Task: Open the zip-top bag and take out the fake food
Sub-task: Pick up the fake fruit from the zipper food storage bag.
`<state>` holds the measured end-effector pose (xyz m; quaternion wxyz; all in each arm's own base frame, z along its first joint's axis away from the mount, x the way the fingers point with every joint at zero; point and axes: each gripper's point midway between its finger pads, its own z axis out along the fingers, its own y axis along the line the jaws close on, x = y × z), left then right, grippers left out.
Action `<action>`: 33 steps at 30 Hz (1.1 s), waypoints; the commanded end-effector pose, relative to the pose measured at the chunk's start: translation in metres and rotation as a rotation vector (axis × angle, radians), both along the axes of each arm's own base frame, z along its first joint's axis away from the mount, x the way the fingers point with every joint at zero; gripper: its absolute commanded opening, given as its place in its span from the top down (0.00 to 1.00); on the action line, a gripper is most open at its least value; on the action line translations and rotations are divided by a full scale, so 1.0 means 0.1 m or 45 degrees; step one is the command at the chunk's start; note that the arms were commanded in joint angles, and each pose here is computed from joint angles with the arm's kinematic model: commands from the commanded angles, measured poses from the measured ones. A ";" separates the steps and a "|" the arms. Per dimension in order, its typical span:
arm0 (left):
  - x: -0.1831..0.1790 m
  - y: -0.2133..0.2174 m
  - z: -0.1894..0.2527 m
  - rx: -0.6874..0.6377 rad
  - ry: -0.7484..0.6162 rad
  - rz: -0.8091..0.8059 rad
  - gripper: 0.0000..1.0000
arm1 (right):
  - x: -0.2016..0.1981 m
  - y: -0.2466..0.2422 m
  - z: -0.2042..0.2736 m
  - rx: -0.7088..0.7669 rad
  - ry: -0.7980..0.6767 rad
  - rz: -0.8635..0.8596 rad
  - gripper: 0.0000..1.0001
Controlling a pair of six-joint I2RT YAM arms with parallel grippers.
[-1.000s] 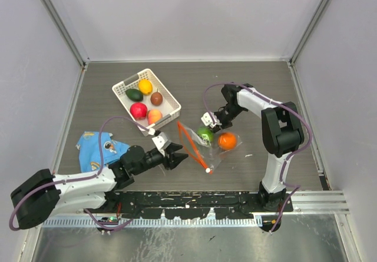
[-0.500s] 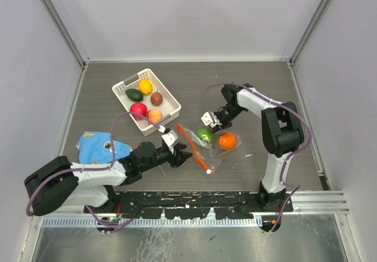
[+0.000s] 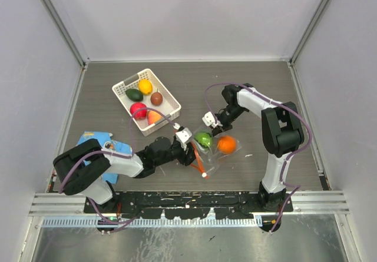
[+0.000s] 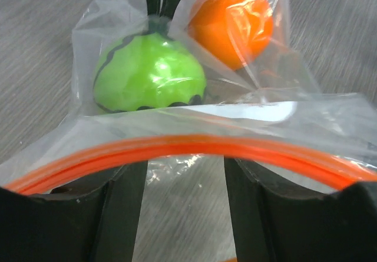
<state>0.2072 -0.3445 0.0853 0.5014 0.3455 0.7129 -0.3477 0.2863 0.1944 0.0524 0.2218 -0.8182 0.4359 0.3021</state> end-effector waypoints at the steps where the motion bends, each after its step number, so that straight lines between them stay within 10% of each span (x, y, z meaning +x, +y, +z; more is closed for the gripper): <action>1: 0.15 -0.14 0.21 -0.092 -0.087 0.037 0.42 | -0.15 0.12 0.25 0.119 0.041 0.065 0.92; 18: 0.41 -0.23 0.32 -0.194 -0.184 0.155 0.00 | -0.29 0.29 0.19 0.093 0.128 0.046 0.94; 33: 0.28 -0.19 0.37 -0.324 -0.275 0.088 0.08 | -0.17 0.35 0.23 0.085 0.161 -0.058 0.74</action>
